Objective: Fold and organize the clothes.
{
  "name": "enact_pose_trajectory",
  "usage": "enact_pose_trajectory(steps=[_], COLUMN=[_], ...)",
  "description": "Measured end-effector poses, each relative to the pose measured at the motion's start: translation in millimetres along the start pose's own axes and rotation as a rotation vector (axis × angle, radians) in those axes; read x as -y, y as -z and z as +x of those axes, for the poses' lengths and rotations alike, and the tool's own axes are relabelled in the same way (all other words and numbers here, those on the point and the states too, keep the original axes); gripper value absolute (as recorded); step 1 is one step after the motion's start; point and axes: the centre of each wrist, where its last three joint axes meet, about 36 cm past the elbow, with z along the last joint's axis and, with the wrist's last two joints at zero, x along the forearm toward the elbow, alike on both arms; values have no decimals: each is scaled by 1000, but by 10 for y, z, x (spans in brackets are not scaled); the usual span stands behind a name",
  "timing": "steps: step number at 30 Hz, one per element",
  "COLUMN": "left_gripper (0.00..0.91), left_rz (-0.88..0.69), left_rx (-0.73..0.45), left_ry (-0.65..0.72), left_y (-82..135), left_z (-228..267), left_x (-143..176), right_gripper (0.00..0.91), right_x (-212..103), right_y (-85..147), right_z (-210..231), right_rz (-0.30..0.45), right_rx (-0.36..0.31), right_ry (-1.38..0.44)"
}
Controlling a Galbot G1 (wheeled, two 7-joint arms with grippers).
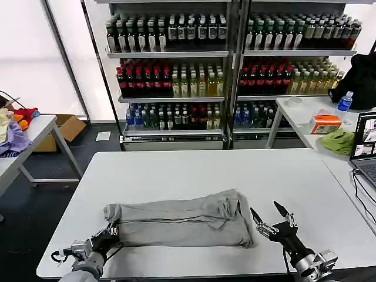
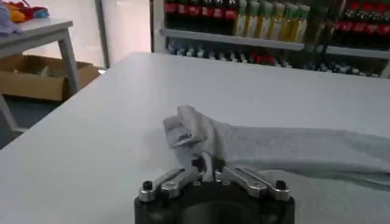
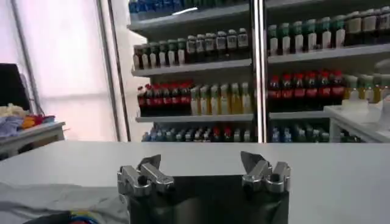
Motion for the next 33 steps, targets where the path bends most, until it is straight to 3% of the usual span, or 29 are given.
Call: enact_pose_trajectory(steps=[8,15,22,27,33], left_gripper=[40,40,40,40,40], left_rz=[-8,-54,-128,-123,-70], left_rx=[35,74,129,189,228], left_ry=[-8,43,81,34,-111], left_y=[191,472,919,1182,1250], left_z=[39,137,297,387,396], left_x=[-250,-836,-1343,-1335,-930], right_gripper=[907,907,907,907,907], right_x=[41,68,34,12,44], right_y=[84,92,68,54,50], right_z=[-32,-23,-19,4,59], right_rz=[-6,-7,-13,-15,-8], right_rx=[18,20,21,18,9], right_ry=[-2,-8,-14,-19,-34])
